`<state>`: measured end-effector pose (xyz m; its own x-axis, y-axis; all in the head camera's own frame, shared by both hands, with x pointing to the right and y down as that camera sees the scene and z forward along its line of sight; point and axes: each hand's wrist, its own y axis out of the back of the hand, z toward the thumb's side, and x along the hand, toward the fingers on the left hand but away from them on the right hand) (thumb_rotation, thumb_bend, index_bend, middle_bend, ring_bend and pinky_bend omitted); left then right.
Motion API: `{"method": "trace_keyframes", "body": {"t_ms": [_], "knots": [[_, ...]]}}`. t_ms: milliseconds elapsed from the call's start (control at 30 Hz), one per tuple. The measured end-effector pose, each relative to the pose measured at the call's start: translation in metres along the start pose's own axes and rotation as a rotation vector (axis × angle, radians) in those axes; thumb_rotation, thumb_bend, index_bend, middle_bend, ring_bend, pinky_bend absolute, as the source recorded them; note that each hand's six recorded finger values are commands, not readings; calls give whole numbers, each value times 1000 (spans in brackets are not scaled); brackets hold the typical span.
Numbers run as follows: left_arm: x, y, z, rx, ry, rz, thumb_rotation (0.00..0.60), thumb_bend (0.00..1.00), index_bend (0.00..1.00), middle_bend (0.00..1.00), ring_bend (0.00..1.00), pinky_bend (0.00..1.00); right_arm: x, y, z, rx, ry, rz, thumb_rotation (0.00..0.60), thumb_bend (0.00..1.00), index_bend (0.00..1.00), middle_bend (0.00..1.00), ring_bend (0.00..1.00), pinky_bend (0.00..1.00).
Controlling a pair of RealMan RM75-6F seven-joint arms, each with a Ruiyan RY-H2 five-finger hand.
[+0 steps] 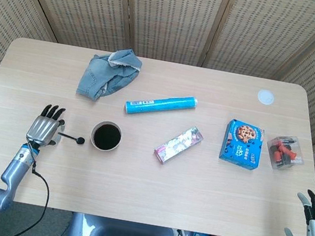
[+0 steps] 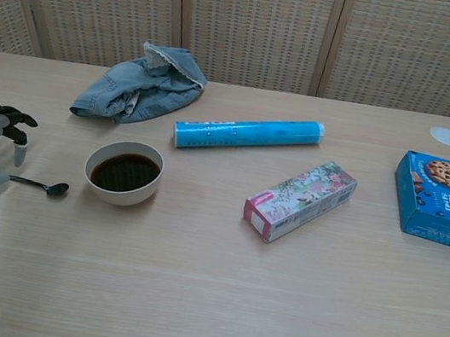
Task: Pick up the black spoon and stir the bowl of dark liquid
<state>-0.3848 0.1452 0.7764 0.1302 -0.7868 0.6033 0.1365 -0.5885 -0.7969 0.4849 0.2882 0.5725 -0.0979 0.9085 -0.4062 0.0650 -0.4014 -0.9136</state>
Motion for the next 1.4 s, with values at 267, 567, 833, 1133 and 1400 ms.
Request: {"method": "trace_keyframes", "body": {"t_ms": [267, 567, 833, 1133, 1400], "knots": [[3, -4, 1, 4, 7, -10, 600, 344, 504, 101, 0, 0, 1, 0, -1, 1, -5, 1, 600, 213, 172, 141, 0, 0], [7, -7, 3, 8, 12, -22, 600, 346, 505, 101, 0, 0, 1, -1, -2, 1, -9, 4, 600, 212, 172, 141, 0, 0], [9, -8, 5, 10, 13, -27, 600, 348, 511, 101, 0, 0, 1, -1, -3, 3, -13, 4, 600, 212, 171, 141, 0, 0], [10, -9, 4, 16, 17, -37, 600, 349, 518, 101, 0, 0, 1, -2, -4, 3, -15, 7, 600, 212, 171, 141, 0, 0], [10, -11, 5, 18, 19, -45, 600, 352, 525, 101, 0, 0, 1, -1, -5, 4, -19, 7, 600, 213, 171, 141, 0, 0]]}}
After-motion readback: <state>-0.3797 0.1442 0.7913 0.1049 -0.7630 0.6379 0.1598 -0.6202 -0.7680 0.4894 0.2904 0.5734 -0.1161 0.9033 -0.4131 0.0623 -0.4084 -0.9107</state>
